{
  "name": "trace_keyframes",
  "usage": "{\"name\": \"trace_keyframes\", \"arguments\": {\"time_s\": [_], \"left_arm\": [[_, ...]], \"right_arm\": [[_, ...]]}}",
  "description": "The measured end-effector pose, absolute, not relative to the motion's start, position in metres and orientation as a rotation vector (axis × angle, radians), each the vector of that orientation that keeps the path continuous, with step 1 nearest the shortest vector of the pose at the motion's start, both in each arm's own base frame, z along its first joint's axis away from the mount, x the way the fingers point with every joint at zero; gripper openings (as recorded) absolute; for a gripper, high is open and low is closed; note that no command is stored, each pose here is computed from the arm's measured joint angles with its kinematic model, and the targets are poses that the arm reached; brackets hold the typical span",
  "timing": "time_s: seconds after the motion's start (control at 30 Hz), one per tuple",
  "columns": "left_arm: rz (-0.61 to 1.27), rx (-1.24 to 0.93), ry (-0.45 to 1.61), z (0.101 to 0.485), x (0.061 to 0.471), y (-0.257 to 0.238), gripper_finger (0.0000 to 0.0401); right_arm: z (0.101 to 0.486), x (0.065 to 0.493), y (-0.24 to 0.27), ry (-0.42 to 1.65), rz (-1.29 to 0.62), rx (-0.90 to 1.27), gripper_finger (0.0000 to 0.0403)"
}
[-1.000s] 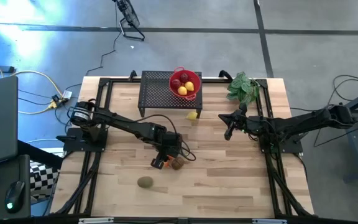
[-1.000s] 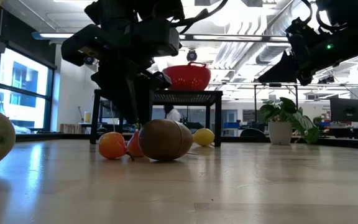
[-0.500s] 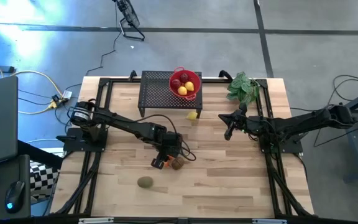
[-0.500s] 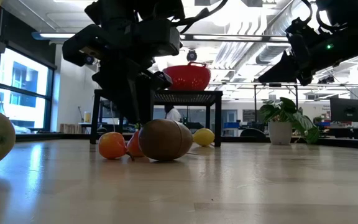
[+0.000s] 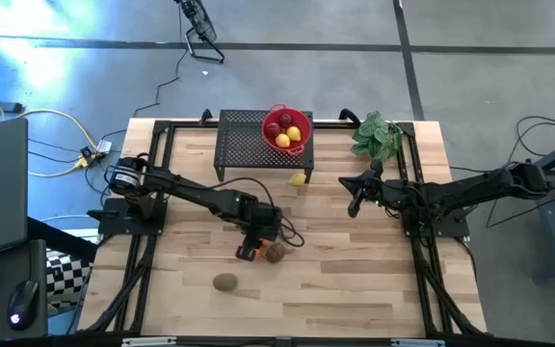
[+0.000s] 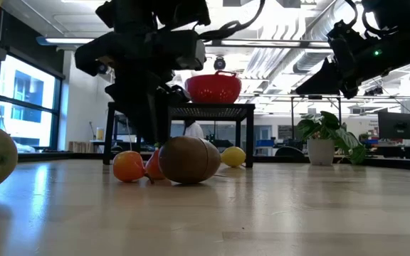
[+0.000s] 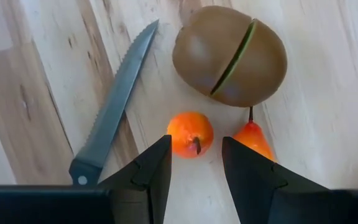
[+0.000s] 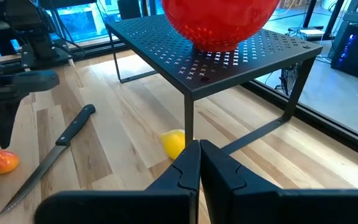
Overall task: Pick & Place Fruit
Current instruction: Put the top pear into the colander on the shelf
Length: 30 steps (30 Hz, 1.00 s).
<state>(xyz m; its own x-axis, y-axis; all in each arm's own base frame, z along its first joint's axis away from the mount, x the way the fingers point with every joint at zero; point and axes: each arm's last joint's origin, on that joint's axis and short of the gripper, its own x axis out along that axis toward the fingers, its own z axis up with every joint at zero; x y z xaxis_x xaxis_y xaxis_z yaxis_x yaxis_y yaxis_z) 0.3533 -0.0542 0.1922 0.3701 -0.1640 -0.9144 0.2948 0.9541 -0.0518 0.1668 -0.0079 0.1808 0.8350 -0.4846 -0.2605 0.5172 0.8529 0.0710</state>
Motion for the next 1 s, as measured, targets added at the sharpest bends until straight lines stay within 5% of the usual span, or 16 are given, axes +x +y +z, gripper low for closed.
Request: {"name": "trace_keyframes", "arguments": {"time_s": [1.0], "left_arm": [[-0.087,-0.130,1.175,0.1923,0.3543,-0.0538,0.0136]], "right_arm": [[0.1802,0.1666,-0.0079,0.248,-0.531,0.128,0.0003]]}}
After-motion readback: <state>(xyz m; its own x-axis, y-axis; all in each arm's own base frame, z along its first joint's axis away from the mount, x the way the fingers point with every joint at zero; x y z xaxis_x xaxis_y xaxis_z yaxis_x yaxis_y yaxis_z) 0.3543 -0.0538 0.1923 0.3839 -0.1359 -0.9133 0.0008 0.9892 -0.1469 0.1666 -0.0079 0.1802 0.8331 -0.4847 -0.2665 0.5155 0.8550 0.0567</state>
